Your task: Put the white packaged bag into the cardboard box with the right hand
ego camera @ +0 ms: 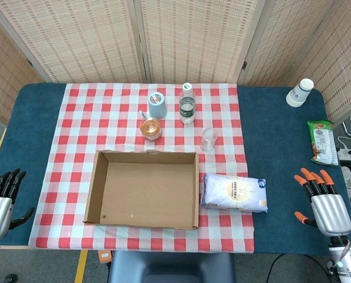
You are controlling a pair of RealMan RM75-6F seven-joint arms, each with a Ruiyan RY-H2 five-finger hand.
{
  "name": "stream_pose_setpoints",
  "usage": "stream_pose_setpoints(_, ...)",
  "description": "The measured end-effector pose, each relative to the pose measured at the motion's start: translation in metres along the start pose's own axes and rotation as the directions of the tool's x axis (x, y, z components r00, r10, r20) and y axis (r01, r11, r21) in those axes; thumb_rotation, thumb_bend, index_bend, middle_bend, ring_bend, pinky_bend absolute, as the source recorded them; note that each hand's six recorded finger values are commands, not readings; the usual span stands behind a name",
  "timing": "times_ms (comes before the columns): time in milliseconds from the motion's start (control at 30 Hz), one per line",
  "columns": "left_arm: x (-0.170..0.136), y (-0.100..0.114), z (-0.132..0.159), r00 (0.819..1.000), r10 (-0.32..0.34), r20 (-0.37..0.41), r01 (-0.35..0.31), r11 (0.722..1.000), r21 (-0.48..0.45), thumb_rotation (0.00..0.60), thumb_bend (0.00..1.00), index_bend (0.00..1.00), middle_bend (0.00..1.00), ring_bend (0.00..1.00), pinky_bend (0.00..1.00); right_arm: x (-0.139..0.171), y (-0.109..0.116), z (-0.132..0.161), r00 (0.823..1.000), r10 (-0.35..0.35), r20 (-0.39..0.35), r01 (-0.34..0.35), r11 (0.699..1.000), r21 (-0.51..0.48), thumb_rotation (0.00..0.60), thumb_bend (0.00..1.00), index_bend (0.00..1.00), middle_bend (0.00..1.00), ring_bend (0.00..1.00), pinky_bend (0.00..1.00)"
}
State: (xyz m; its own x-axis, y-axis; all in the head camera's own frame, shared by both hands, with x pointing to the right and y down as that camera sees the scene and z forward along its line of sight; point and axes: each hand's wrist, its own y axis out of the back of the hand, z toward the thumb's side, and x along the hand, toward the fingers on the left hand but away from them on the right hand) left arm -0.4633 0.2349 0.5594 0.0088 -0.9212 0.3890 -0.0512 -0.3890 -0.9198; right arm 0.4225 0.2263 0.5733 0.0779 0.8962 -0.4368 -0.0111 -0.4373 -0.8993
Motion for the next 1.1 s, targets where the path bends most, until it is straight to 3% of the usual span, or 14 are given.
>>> stream_pose_setpoints(367, -0.002, 0.003, 0.001, 1.000, 0.001, 0.009, -0.001, 1.000, 0.004, 0.600, 0.24, 0.00, 0.00, 0.00, 0.10, 0.001, -0.002, 0.002, 1.000, 0.012, -0.003, -0.012, 1.000, -0.002, 0.600, 0.00, 0.17, 0.07, 0.00, 0.03)
stream_pose_setpoints(533, -0.002, 0.004, 0.004, 1.000, 0.004, 0.025, -0.004, 1.000, -0.008, 0.600, 0.24, 0.00, 0.00, 0.00, 0.10, 0.002, 0.003, 0.004, 1.000, -0.015, 0.010, 0.015, 1.000, -0.011, 0.600, 0.00, 0.15, 0.07, 0.00, 0.05)
stream_pose_setpoints(833, 0.001, -0.007, -0.001, 0.998, -0.051, 0.021, 0.052, 0.998, -0.033, 0.600, 0.24, 0.00, 0.00, 0.00, 0.10, 0.012, 0.013, 0.003, 0.999, -0.025, 0.028, 0.026, 0.999, -0.025, 0.600, 0.00, 0.11, 0.07, 0.00, 0.10)
stream_pose_setpoints(1100, 0.002, -0.011, 0.002, 0.997, -0.065, 0.032, 0.066, 0.997, -0.033, 0.600, 0.24, 0.00, 0.00, 0.00, 0.10, 0.013, 0.012, 0.009, 0.999, 0.047, 0.003, -0.046, 0.997, -0.060, 0.600, 0.00, 0.07, 0.07, 0.00, 0.10)
